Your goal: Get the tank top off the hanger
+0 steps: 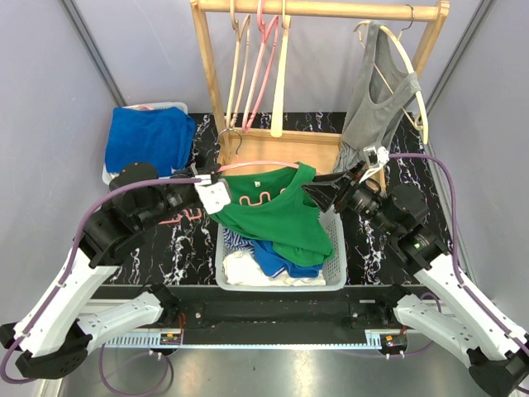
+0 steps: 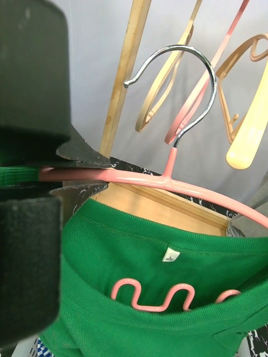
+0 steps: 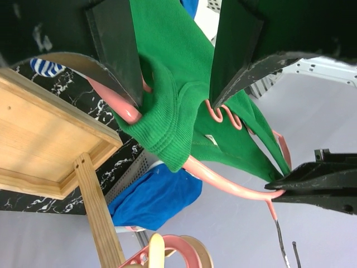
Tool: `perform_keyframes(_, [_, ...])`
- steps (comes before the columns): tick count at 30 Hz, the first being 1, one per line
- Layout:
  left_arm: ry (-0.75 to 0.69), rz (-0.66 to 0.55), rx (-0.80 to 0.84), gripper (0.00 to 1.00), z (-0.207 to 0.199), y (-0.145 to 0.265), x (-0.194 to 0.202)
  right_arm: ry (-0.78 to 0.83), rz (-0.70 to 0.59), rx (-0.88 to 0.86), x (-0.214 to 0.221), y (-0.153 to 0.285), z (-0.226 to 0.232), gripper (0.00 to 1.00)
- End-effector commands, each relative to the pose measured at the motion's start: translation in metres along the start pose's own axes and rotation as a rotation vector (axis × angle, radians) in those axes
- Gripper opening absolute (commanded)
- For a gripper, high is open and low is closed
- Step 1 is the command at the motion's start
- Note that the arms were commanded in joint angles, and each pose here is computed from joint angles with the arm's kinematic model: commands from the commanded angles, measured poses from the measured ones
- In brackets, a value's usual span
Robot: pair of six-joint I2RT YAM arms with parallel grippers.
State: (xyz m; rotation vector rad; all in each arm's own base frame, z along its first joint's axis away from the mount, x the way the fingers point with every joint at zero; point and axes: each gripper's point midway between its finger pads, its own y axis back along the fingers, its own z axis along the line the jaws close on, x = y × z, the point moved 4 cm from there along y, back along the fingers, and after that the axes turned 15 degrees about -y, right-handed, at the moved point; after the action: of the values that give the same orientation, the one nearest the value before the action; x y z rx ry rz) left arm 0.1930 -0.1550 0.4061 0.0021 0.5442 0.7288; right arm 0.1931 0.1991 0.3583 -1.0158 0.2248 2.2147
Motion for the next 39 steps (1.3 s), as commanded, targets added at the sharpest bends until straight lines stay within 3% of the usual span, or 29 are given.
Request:
perform_keyframes(1, [-0.012,-0.09,-0.136,0.0,0.033,0.014,-0.022,-0.016,-0.031,-0.089,-0.007,-0.012,0.013,0.57])
perform_keyframes(7, [-0.01,-0.089,-0.141,0.0,0.035,0.016,-0.022,-0.034,-0.035,-0.117,-0.008,-0.02,0.014,0.5])
perform_keyframes(10, [-0.01,-0.091,-0.14,0.0,0.034,0.016,-0.022,-0.041,-0.024,-0.138,-0.007,-0.023,0.017,0.35])
perform_keyframes(11, [-0.009,-0.091,-0.137,0.0,0.033,0.015,-0.022,-0.041,-0.025,-0.141,-0.007,-0.023,0.017,0.22])
perform_keyframes(14, [-0.008,-0.09,-0.139,0.0,0.033,0.016,-0.021,-0.041,-0.013,-0.135,-0.007,-0.021,0.019,0.0])
perform_keyframes(20, [-0.012,-0.077,-0.141,0.0,0.031,0.017,-0.018,-0.007,-0.071,-0.037,-0.021,0.007,0.021,0.0])
perform_keyframes(30, [0.005,-0.054,-0.174,0.0,0.029,0.03,-0.011,-0.014,-0.459,0.459,-0.058,0.073,-0.041,0.0])
perform_keyframes(36, [0.02,-0.041,-0.208,0.0,0.031,0.041,-0.007,-0.001,-0.37,0.654,-0.043,0.07,-0.071,0.0])
perform_keyframes(39, [0.022,-0.048,-0.228,0.0,0.036,0.046,-0.01,0.001,-0.313,0.672,-0.034,0.067,-0.075,0.0])
